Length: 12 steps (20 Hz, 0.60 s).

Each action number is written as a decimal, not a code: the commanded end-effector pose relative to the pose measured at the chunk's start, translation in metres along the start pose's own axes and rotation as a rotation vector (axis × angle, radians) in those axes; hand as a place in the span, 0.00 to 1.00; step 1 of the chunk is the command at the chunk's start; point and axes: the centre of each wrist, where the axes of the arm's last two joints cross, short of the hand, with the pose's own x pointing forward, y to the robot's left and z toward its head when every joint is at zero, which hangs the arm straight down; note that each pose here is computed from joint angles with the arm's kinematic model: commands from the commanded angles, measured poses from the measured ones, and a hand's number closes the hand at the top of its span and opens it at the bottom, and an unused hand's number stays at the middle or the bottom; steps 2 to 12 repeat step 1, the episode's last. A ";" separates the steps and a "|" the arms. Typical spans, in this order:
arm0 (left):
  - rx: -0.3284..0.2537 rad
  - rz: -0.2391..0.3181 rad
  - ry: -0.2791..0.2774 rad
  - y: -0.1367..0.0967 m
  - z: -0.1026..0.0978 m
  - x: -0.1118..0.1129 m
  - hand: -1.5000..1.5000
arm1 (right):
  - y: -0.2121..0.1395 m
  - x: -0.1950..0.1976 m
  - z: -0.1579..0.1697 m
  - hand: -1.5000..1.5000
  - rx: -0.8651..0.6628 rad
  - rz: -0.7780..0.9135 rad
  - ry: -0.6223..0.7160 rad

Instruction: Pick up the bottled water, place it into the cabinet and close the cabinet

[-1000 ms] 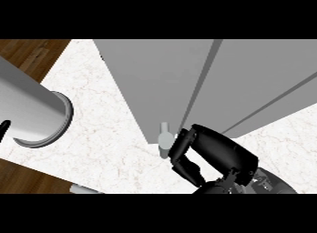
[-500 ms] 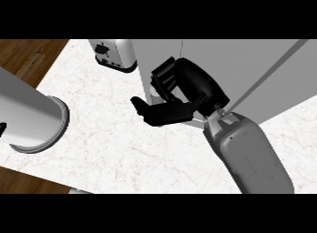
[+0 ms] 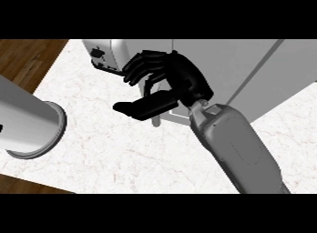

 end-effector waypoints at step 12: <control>0.008 -0.005 0.002 0.005 -0.001 0.005 0.00 | -0.016 0.024 -0.029 0.00 -0.162 -0.062 -0.073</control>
